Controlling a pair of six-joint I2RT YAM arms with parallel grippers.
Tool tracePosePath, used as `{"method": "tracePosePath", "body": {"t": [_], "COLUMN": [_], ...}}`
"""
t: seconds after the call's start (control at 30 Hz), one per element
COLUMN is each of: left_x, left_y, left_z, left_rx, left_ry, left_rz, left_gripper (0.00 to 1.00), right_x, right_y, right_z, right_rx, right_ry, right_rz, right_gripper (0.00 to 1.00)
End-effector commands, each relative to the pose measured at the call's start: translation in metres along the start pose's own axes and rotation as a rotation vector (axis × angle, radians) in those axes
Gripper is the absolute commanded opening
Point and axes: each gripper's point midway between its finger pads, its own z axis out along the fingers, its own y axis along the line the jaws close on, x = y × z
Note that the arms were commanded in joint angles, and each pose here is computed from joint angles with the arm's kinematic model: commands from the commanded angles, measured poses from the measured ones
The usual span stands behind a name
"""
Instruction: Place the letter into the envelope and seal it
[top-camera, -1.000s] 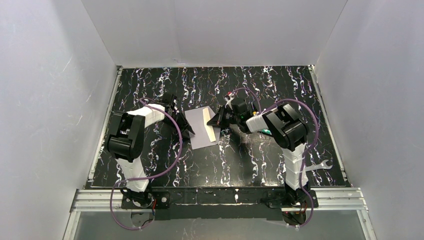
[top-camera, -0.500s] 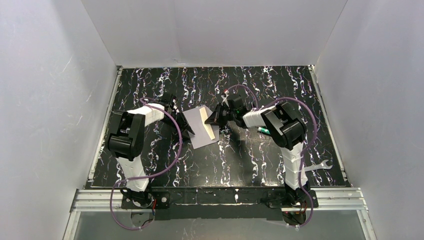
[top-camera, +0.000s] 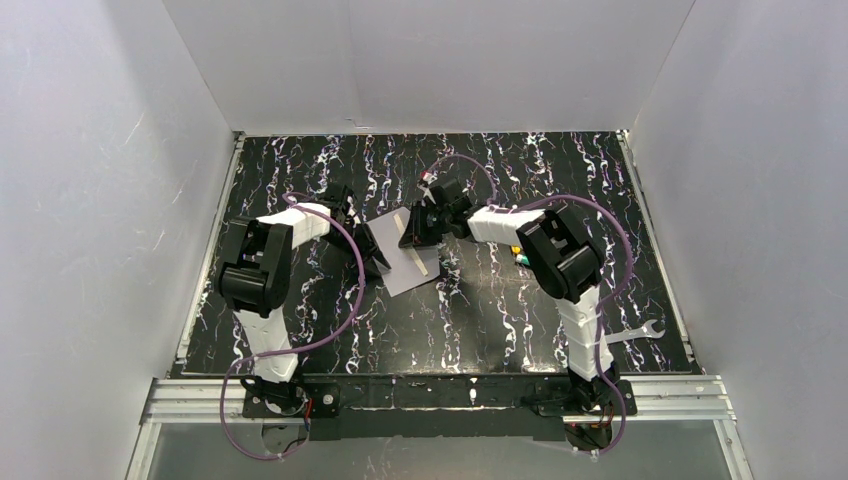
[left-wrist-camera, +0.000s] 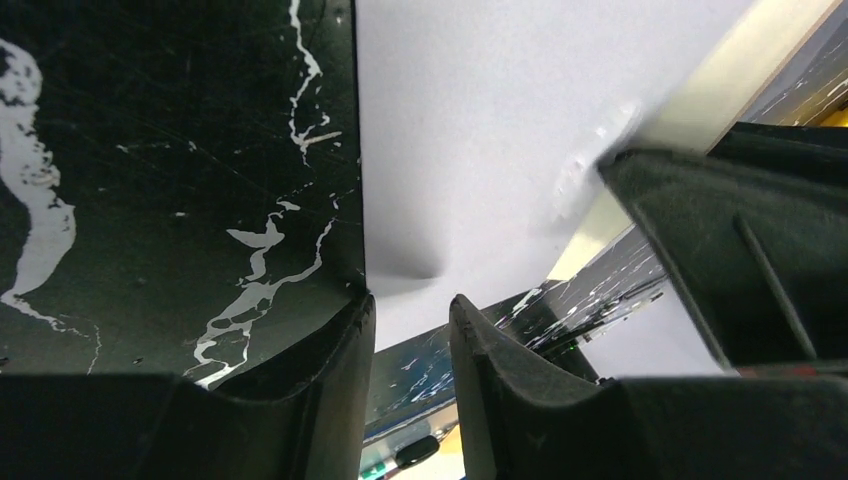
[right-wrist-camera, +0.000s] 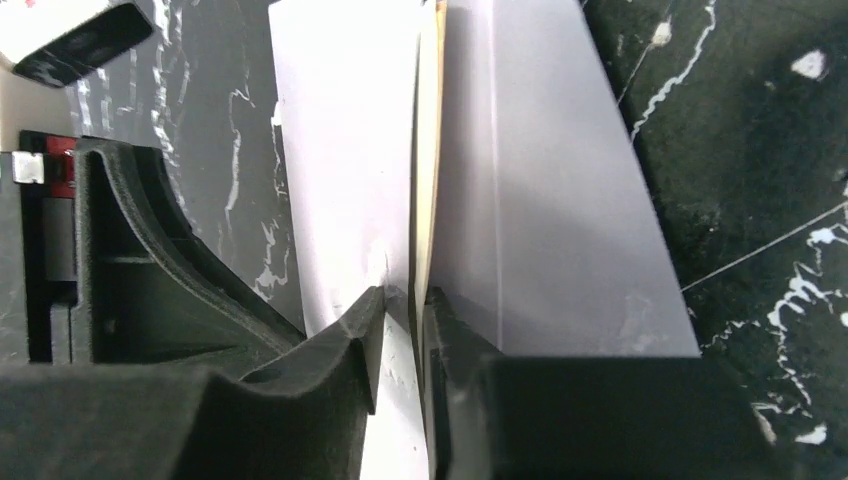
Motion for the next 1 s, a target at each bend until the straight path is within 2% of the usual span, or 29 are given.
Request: {"method": "tracePosePath", "body": {"t": [0.0, 0.13, 0.5, 0.83, 0.97], "left_x": [-0.018, -0.015, -0.024, -0.037, -0.039], "left_y": [0.012, 0.01, -0.011, -0.037, -0.043], "left_z": [0.007, 0.0, -0.024, -0.03, -0.027], "left_rx": [-0.068, -0.063, 0.003, 0.114, 0.159], "left_ry": [-0.092, -0.101, -0.152, -0.197, -0.209], "left_rz": [0.063, 0.065, 0.066, 0.064, 0.054], "left_gripper": [0.33, 0.34, 0.35, 0.4, 0.44], "right_x": [0.041, 0.012, -0.008, -0.04, -0.049], "right_y": [-0.035, -0.03, -0.031, -0.015, -0.029], "right_z": [-0.013, -0.023, -0.047, -0.073, -0.086], "right_rx": [0.226, 0.242, 0.319, 0.324, 0.423], "right_ry": [0.165, 0.108, 0.117, -0.018, -0.074], "right_rz": [-0.063, -0.07, -0.183, -0.331, -0.351], "right_gripper": [0.35, 0.49, 0.64, 0.69, 0.7]}}
